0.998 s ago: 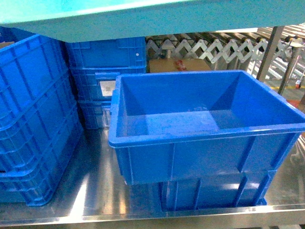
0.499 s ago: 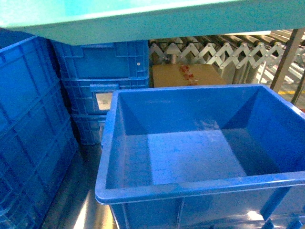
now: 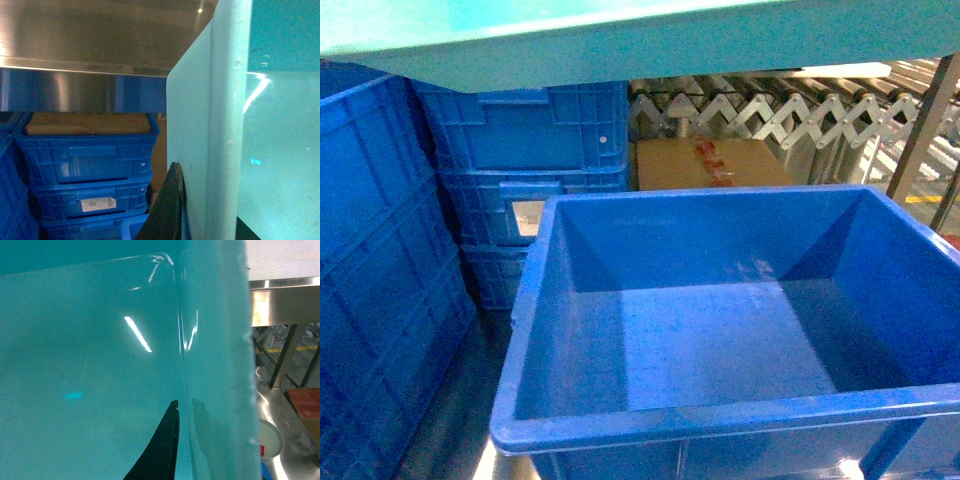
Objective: Stack blue boxes stably on right
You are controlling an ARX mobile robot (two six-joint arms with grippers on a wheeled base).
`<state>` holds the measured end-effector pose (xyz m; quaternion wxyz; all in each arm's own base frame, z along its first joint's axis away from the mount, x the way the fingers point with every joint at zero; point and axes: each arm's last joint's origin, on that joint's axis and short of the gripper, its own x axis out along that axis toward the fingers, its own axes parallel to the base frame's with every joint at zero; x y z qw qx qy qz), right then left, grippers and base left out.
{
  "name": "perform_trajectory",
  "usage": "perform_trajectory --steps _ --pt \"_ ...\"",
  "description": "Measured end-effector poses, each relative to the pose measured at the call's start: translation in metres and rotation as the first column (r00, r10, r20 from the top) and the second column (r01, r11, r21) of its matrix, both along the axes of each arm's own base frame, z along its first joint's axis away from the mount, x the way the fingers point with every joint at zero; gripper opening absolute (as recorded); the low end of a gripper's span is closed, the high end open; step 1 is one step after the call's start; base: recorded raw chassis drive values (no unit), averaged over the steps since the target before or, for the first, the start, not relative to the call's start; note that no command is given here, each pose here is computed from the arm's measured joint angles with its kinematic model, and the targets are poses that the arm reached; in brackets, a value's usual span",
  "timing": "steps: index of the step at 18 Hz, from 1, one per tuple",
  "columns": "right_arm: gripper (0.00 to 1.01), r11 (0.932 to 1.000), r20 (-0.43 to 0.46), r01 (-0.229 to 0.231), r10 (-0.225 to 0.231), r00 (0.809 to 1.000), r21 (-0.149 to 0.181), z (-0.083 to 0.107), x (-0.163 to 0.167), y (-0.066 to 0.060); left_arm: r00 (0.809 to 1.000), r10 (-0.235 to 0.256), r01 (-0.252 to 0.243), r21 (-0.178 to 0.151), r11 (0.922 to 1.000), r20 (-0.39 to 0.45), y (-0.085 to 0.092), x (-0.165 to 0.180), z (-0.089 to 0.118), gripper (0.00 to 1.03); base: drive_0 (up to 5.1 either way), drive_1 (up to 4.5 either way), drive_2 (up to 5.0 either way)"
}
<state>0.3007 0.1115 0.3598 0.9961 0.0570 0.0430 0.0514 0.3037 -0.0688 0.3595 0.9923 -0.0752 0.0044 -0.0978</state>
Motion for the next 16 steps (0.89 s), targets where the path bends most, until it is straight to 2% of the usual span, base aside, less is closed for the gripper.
perform_trajectory --steps 7,16 --pt "0.08 1.0 0.001 0.0 0.0 1.0 0.0 0.0002 -0.0001 0.0 1.0 0.0 0.0 0.0 1.0 0.0 0.0 0.0 0.0 0.02 3.9 0.2 -4.0" --pt "0.08 1.0 -0.001 0.002 -0.002 1.0 0.0 0.0003 0.0001 -0.0019 1.0 -0.004 0.004 0.0 1.0 0.0 -0.0014 -0.0003 0.0 0.02 0.5 0.48 0.5"
